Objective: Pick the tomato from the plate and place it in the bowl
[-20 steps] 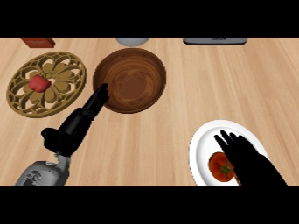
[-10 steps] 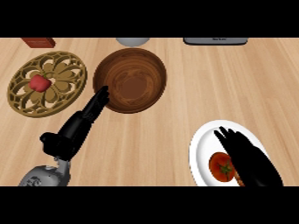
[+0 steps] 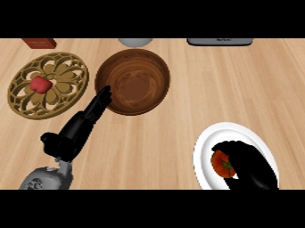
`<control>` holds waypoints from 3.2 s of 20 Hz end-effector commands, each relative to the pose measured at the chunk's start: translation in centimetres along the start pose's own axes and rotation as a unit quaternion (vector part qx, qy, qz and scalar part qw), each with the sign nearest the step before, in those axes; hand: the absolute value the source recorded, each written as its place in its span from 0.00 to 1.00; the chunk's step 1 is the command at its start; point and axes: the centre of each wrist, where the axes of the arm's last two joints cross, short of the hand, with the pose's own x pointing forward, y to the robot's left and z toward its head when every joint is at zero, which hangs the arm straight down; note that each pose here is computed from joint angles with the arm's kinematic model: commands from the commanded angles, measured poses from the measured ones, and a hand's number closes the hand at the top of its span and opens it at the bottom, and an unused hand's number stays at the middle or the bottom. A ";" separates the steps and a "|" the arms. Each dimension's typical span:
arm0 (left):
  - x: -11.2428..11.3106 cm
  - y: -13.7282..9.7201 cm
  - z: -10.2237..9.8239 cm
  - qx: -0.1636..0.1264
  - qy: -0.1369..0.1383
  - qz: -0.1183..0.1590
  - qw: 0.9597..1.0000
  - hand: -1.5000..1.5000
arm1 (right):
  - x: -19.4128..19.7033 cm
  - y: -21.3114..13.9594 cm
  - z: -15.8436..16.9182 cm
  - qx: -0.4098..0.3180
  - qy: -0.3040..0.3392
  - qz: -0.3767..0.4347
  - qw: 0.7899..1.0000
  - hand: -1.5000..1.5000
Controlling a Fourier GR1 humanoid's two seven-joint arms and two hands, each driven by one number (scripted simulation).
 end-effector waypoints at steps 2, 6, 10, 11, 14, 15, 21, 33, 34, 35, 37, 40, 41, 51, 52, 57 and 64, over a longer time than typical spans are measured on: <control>1.5 -1.0 1.2 0.003 0.000 0.010 1.000 0.50 | -0.9 -0.1 -0.6 -0.040 -0.026 0.007 0.999 1.00; 0.3 0.6 1.0 0.002 -0.001 -0.002 1.000 0.50 | 1.4 0.9 -1.6 -0.050 -0.027 0.004 0.998 1.00; 0.8 -0.4 -1.0 -0.010 -0.014 -0.002 1.000 0.50 | 11.0 -0.6 -5.1 -0.046 0.032 -0.022 0.998 1.00; 0.0 -0.4 0.2 -0.023 -0.015 -0.010 1.000 0.50 | 11.5 0.0 -5.4 -0.036 0.070 -0.034 0.996 1.00; 0.9 -1.6 -0.9 -0.040 -0.028 -0.006 0.999 0.50 | 11.4 -1.2 -6.5 -0.038 0.118 -0.063 0.990 1.00; 0.7 -1.9 -1.0 -0.046 -0.026 -0.002 0.999 0.50 | 11.9 -1.5 -6.9 -0.040 0.131 -0.060 0.989 1.00; 1.2 -2.5 -1.5 -0.072 -0.027 -0.012 0.997 0.50 | 14.4 -5.6 -9.7 -0.120 0.252 -0.023 0.960 1.00; 1.5 -3.6 -2.8 -0.097 -0.031 -0.010 0.995 0.50 | 21.2 -17.4 -11.3 -0.386 0.281 -0.090 0.874 1.00; 1.6 -4.0 -2.8 -0.097 -0.029 -0.007 0.995 0.50 | 21.4 -17.9 -11.5 -0.391 0.291 -0.096 0.868 1.00; 1.4 -3.9 -2.9 -0.096 -0.021 -0.004 0.995 0.50 | 21.6 -18.8 -11.6 -0.398 0.297 -0.105 0.861 1.00; 1.7 -4.2 -3.4 -0.096 -0.028 -0.011 0.995 0.50 | 21.8 -19.8 -12.2 -0.399 0.311 -0.106 0.856 1.00; 1.7 -3.6 -3.3 -0.090 -0.029 -0.013 0.995 0.50 | 21.5 -19.3 -13.7 -0.395 0.350 -0.079 0.846 1.00; 1.4 -4.0 -3.1 -0.088 -0.024 -0.003 0.996 0.50 | 21.3 -19.6 -14.1 -0.394 0.361 -0.080 0.842 1.00; 1.3 -2.2 -3.0 -0.066 -0.025 -0.014 0.997 0.50 | 20.7 -18.3 -17.1 -0.423 0.408 0.007 0.809 1.00; 1.2 -2.4 -3.3 -0.060 -0.020 -0.009 0.998 0.50 | 20.1 -18.2 -17.5 -0.397 0.423 -0.002 0.814 1.00; 0.8 -3.6 -3.1 -0.066 -0.019 -0.004 0.998 0.50 | 16.5 -17.3 -18.6 -0.258 0.459 -0.108 0.843 1.00; 0.9 -3.0 -2.9 -0.057 -0.016 -0.004 0.998 0.50 | 15.6 -15.6 -19.3 -0.283 0.387 -0.196 0.856 0.00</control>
